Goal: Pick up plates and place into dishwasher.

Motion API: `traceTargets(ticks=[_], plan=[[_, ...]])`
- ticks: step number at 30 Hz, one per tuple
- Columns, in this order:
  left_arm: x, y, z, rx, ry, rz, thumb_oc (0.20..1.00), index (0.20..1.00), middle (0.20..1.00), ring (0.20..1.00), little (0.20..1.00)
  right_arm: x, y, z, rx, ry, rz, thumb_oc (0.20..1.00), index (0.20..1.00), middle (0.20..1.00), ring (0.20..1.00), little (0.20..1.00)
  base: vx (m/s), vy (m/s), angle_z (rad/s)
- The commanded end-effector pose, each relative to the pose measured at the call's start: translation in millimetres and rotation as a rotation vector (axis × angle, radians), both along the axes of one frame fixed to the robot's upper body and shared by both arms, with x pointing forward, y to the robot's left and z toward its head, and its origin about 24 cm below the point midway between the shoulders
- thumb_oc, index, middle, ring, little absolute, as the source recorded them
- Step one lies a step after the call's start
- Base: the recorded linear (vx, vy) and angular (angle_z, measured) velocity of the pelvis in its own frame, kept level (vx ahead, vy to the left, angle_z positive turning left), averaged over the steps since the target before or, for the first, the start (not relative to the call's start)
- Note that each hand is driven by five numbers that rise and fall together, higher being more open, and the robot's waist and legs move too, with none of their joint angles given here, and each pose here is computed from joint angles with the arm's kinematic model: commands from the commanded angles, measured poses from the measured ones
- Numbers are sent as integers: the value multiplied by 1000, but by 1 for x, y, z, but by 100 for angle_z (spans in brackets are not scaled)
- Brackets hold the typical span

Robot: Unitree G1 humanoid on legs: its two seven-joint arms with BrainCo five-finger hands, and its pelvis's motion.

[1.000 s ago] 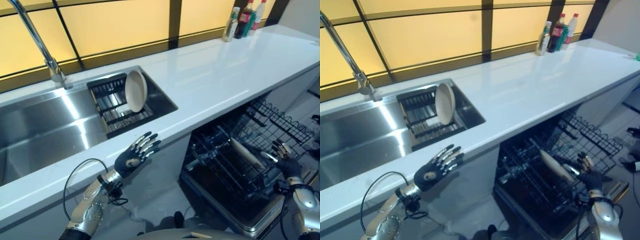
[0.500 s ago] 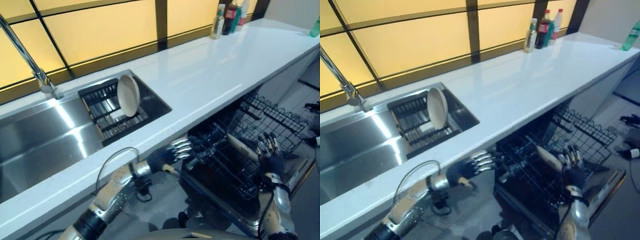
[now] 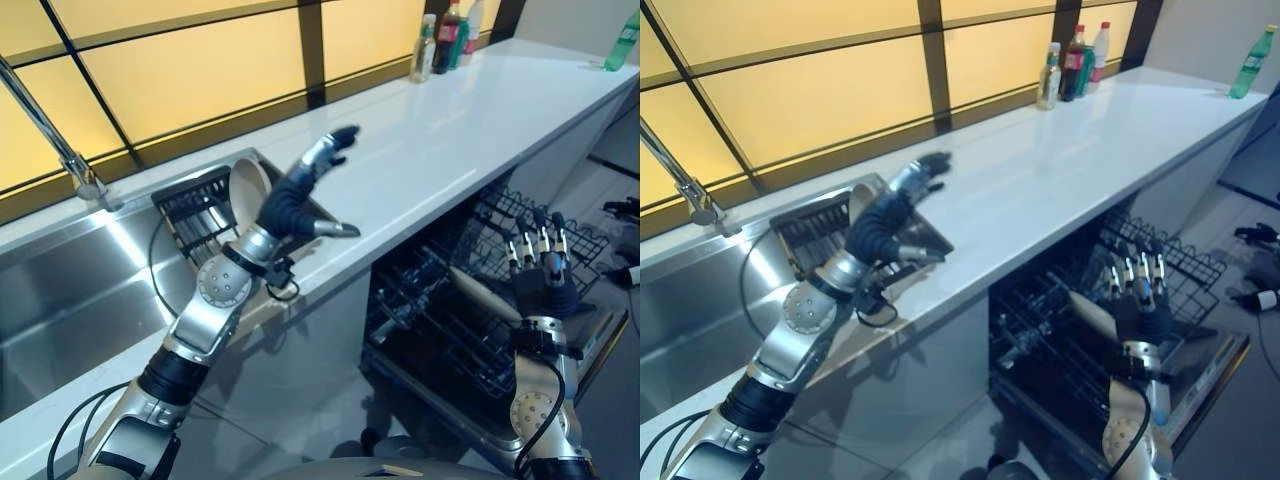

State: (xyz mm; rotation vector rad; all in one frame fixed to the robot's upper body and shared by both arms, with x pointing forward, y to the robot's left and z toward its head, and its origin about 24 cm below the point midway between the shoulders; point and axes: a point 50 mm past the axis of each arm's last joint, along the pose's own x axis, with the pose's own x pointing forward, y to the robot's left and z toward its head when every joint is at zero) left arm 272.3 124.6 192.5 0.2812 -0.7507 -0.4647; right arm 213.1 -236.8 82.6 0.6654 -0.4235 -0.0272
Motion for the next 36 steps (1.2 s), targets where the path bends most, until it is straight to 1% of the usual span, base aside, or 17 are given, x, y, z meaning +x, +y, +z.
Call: traceTargets(ticks=[1,6,8,10,14,18,19,21,25,31,34,36], plan=[[2,19,34,78,-247,157,1000,1000,1000,1000,1000,3,16,21,-68,-100,120,1000,1000,1000,1000,1000,0,0,0],[5,49,39,208,-405,402,1000,1000,1000,1000,1000,6,26,12,-76,-53,186,1000,1000,1000,1000,1000,9,10,4],[8,60,39,301,-443,488,1000,1000,1000,1000,1000,9,27,14,-104,-45,191,1000,1000,1000,1000,1000,16,21,8],[12,69,41,444,-494,556,1000,1000,1000,1000,1000,11,28,15,-126,-41,202,1000,1000,1000,1000,1000,4,22,5],[25,89,51,690,-525,641,1000,1000,1000,1000,1000,19,26,20,-200,-43,209,1000,1000,1000,1000,1000,10,23,9],[36,106,67,951,-572,712,1000,1000,1000,1000,1000,22,24,24,-231,-50,227,1000,1000,1000,1000,1000,9,14,4],[38,106,69,968,-578,715,1000,1000,1000,1000,1000,22,24,24,-228,-50,225,1000,1000,1000,1000,1000,0,0,0],[40,112,86,1079,-621,766,1000,1000,1000,1000,1000,21,20,20,-241,-28,233,1000,1000,1000,1000,1000,52,-4,-4],[43,115,99,1202,-683,823,1000,1000,1000,1000,1000,18,12,15,-234,-13,234,1000,1000,1000,1000,1000,59,-31,-6],[50,129,100,1257,-626,884,1000,1000,1000,1000,1000,11,5,12,-232,16,242,1000,1000,1000,1000,1000,65,-41,-10],[55,136,93,1339,-529,876,1000,1000,1000,1000,1000,9,0,11,-231,33,253,1000,1000,1000,1000,1000,45,-18,-11],[58,138,91,1345,-468,867,1000,1000,1000,1000,1000,10,-2,13,-236,36,257,1000,1000,1000,1000,1000,49,-17,-14]])
